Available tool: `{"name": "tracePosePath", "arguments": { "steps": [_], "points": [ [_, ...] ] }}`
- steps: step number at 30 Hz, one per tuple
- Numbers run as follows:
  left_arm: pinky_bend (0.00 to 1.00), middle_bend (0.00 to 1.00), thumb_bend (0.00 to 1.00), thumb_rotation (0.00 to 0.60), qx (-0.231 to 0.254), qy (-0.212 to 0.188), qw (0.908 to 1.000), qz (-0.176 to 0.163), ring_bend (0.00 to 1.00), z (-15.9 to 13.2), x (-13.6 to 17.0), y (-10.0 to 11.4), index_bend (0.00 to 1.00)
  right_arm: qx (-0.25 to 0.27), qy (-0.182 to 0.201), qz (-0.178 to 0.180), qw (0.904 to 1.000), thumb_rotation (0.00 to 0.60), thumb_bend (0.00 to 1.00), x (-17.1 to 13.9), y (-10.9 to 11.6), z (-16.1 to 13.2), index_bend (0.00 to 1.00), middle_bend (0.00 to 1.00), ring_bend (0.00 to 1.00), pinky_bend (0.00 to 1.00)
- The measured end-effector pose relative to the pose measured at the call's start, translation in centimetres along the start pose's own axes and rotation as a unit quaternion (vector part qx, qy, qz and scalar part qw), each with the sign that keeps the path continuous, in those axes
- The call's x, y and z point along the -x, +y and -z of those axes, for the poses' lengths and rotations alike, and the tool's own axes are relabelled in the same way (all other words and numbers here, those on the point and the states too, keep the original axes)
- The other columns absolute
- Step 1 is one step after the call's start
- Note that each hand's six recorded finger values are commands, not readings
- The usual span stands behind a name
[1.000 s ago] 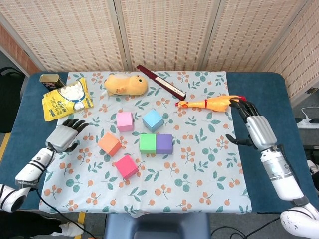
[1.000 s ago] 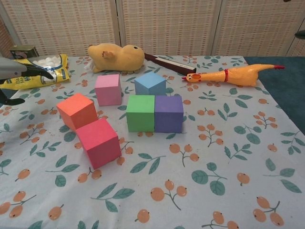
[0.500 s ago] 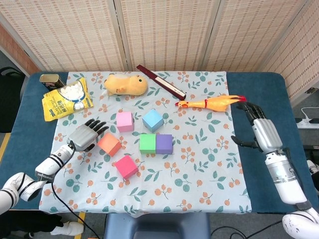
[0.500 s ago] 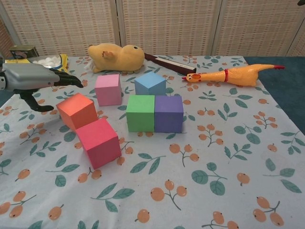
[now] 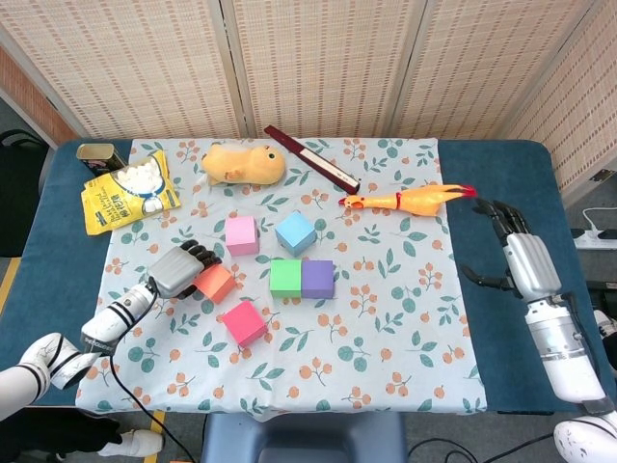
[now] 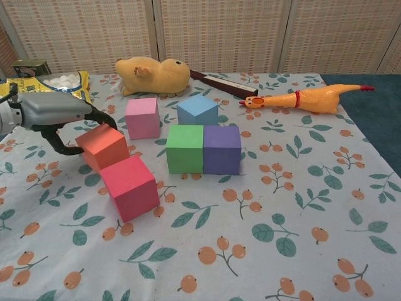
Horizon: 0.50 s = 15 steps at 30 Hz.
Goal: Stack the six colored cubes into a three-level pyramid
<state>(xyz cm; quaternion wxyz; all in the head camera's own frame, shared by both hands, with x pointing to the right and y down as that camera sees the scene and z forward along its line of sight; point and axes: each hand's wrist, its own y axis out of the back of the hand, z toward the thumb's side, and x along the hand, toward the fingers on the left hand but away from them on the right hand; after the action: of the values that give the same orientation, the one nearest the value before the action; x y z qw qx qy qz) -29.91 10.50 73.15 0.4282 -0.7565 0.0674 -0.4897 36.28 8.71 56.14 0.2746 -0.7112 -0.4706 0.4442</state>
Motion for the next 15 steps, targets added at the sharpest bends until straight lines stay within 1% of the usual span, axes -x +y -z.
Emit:
{"name": "tracePosePath", "arguments": {
  "steps": [2,4,5,7,10,15],
  "points": [
    [0.26,0.38,0.4,0.6,0.028,0.002,0.9996,-0.004,0.33,-0.1,-0.1,0.1,0.42,0.0,0.0,0.001,1.0,0.6,0.15,-0.1,0.0,0.1,0.0,0.14,0.0,0.0],
    [0.29,0.45,0.4,0.6,0.063,0.005,0.998,-0.007,0.38,0.0,-0.1,0.2,0.44,-0.002,0.0,0.001,1.0,0.6,0.15,-0.1,0.0,0.2,0.0,0.14,0.0,0.0],
    [0.29,0.47,0.4,0.6,0.08,0.007,0.9967,-0.007,0.39,0.0,-0.1,0.3,0.44,-0.002,0.0,0.001,1.0,0.6,0.15,-0.2,0.0,0.2,0.0,0.14,0.0,0.0],
    [0.3,0.48,0.4,0.6,0.12,0.013,0.9926,-0.01,0.4,0.0,0.1,0.6,0.45,0.0,0.0,0.001,1.0,0.6,0.15,-0.2,0.0,0.2,0.0,0.14,0.0,0.0],
    [0.3,0.48,0.4,0.6,0.159,0.029,0.9867,-0.016,0.4,0.3,0.2,1.0,0.45,0.003,0.0,0.002,1.0,0.6,0.15,-0.3,0.1,0.3,0.0,0.14,0.0,0.0],
    [0.3,0.46,0.4,0.6,0.205,0.067,0.9762,-0.021,0.4,0.8,0.5,1.2,0.44,0.005,0.0,0.004,1.0,0.6,0.15,-0.4,0.2,0.5,0.0,0.14,0.0,0.0]
  ]
}}
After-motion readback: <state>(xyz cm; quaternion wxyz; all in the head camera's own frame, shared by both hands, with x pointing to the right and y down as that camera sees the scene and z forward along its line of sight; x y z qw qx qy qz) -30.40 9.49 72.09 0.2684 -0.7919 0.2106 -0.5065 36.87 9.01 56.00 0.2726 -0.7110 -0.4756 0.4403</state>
